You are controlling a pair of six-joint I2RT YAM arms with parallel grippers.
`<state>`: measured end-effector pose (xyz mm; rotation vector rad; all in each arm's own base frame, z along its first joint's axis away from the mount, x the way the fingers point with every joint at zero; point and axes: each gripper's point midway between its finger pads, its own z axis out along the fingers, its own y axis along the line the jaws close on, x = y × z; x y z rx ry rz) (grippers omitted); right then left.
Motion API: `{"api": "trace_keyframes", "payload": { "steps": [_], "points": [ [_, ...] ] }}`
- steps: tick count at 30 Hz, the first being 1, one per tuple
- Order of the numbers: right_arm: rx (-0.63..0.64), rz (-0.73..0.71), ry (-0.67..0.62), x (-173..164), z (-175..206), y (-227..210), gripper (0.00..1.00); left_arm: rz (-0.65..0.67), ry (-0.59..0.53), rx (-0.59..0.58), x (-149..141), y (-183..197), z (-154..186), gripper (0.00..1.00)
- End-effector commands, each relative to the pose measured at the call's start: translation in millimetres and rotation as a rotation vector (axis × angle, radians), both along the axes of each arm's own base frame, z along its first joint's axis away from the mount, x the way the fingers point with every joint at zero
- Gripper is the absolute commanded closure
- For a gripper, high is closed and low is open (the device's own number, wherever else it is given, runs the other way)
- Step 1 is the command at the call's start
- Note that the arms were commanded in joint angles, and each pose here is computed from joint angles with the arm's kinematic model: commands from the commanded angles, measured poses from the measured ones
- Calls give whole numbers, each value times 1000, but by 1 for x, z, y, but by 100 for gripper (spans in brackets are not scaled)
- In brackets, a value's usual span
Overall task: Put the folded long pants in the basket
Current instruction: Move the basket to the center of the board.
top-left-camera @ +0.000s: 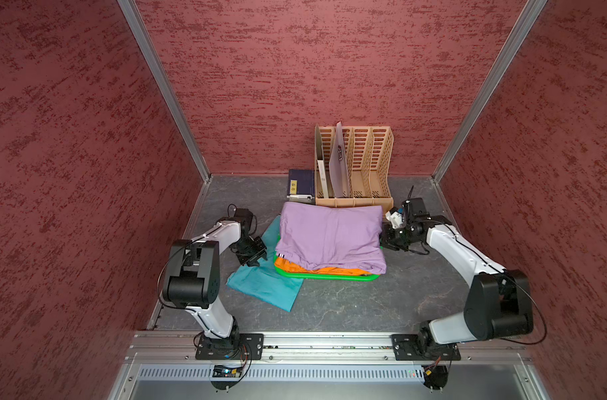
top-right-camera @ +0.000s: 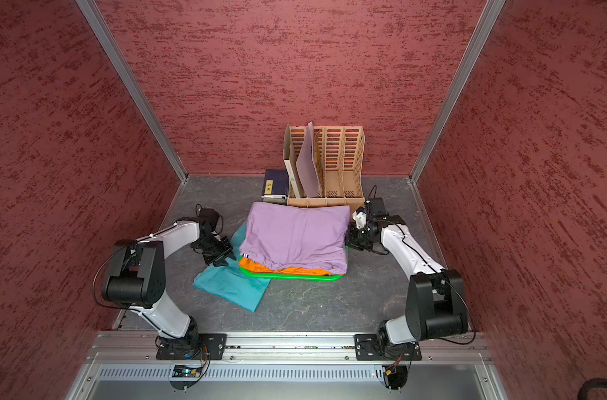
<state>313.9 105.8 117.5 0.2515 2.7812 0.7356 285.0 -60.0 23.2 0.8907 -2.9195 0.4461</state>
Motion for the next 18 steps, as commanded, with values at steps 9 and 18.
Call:
{"api": "trace_keyframes", "payload": {
  "steps": [9,18],
  "points": [
    [-498,-359,15,8,-4,-141,100,103,-7,110,-13,42,-8,64],
    [-520,-418,7,25,4,-163,97,120,-52,106,-13,44,1,61]
  ]
}}
